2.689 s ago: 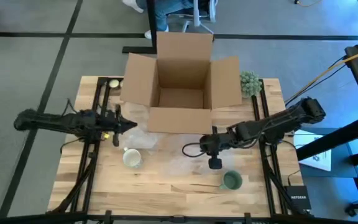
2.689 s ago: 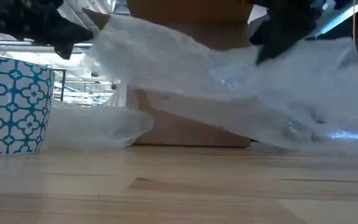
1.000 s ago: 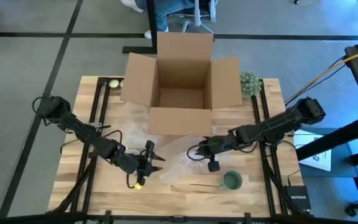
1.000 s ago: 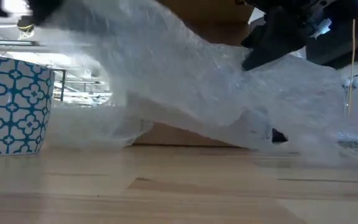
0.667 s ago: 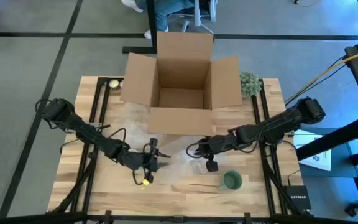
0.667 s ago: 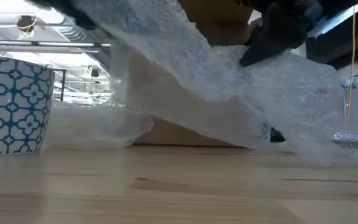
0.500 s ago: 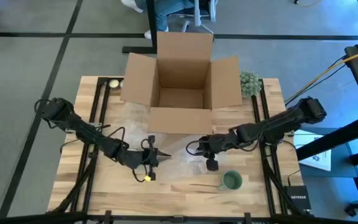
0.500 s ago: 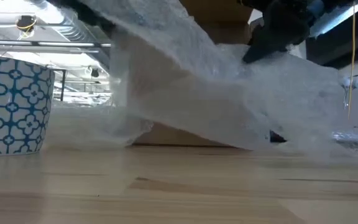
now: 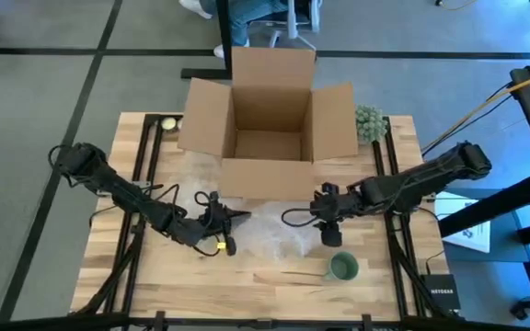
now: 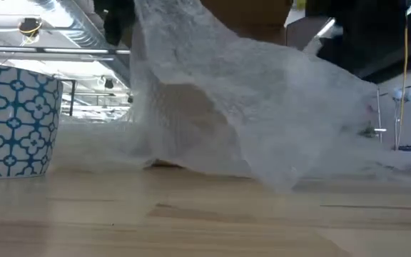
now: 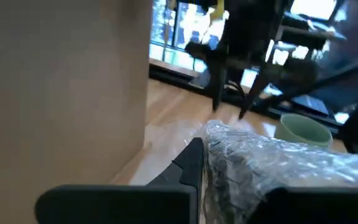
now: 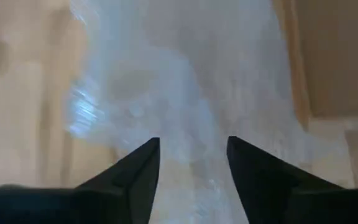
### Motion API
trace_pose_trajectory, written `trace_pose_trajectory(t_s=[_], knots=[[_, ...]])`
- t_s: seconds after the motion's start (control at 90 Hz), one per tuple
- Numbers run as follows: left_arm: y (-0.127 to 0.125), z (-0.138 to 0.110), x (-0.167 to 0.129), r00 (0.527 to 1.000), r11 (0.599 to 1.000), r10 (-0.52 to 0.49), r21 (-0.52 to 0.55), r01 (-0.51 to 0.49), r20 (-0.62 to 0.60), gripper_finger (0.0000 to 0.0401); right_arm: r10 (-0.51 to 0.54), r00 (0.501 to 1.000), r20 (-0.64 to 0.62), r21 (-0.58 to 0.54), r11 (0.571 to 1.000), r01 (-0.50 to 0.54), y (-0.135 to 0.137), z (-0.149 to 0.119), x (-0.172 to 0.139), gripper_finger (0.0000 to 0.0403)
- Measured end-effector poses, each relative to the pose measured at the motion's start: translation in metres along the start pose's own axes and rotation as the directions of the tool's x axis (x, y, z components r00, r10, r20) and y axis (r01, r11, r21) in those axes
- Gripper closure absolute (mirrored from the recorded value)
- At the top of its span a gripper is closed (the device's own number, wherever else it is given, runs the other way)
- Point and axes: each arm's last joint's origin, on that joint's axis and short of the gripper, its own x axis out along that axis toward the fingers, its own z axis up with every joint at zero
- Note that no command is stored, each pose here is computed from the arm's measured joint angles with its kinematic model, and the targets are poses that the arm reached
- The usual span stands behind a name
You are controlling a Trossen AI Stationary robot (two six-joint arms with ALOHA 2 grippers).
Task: Wrap mug
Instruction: Prepare the bubble wrap
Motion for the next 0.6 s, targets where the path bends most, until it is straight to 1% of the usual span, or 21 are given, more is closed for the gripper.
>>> trace_pose_trajectory(t_s=[0.1, 0.2, 0.289, 0.422, 0.6], knots=[[0.002, 0.001, 0.001, 0.999, 0.999, 0.041, -0.028, -0.04, 0.015, 0.04, -0.009, 1.0, 0.016, 0.036, 0.999, 0.009, -0.004, -0.015, 0.021, 0.0226], [0.003, 0.001, 0.001, 0.998, 0.998, 0.061, -0.024, -0.06, 0.022, 0.04, -0.031, 0.999, 0.024, 0.058, 0.998, 0.03, -0.007, -0.023, 0.03, 0.0226], [0.004, 0.001, 0.002, 0.996, 0.996, 0.084, -0.026, -0.083, 0.032, 0.04, -0.067, 0.997, -0.038, 0.042, 0.997, 0.069, -0.011, -0.035, 0.038, 0.0226], [0.006, 0.002, 0.003, 0.992, 0.992, 0.12, -0.032, -0.119, 0.046, 0.04, -0.108, 0.992, -0.06, -0.003, 0.994, 0.108, -0.013, -0.041, 0.049, 0.0226], [0.009, 0.003, 0.005, 0.984, 0.986, 0.164, -0.04, -0.162, 0.063, 0.04, -0.132, 0.973, -0.192, -0.032, 0.991, 0.128, -0.016, -0.055, 0.06, 0.0226]])
